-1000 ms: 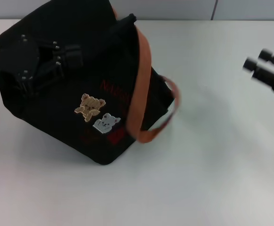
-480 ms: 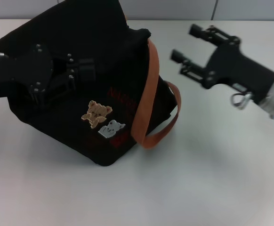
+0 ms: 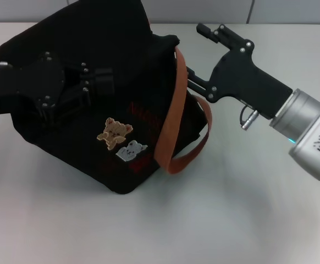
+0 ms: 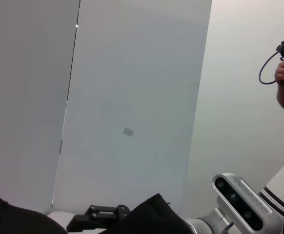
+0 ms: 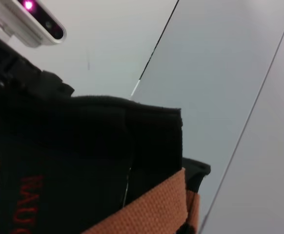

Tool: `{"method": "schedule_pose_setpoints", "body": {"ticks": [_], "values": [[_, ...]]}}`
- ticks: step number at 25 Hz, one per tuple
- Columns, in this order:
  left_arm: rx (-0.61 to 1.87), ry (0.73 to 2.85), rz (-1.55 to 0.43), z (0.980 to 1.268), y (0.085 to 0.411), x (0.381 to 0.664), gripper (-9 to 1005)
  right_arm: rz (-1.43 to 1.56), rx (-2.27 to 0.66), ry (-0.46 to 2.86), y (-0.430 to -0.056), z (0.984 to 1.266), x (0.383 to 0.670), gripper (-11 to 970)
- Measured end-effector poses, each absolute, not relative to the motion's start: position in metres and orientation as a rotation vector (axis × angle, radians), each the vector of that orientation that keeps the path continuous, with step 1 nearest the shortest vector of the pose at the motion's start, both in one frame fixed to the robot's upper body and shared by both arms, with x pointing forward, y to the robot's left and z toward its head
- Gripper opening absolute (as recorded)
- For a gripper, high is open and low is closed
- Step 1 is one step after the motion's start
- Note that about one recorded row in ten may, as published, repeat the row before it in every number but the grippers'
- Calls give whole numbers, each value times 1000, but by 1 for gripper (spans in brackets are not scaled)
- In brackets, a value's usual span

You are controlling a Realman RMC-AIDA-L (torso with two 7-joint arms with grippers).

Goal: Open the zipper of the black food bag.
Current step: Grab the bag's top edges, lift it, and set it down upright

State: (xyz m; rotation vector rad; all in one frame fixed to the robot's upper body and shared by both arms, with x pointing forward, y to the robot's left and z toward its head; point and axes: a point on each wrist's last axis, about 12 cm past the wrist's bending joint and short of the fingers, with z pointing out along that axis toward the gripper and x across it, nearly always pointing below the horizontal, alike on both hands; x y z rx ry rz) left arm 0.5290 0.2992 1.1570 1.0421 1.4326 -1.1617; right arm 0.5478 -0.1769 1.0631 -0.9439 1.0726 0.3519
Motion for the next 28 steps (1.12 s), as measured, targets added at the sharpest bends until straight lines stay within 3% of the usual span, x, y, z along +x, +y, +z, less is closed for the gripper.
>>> {"method": "schedule_pose_setpoints", "body": {"ticks": [14,28], "values": [[1035,1433,-1167,1155,298,528,51,274,-1058,1040,-151,1061,553,686],[1045,1427,-1160,1156,296,529,52,201,-1016,973,-137,1077,565,686]]}}
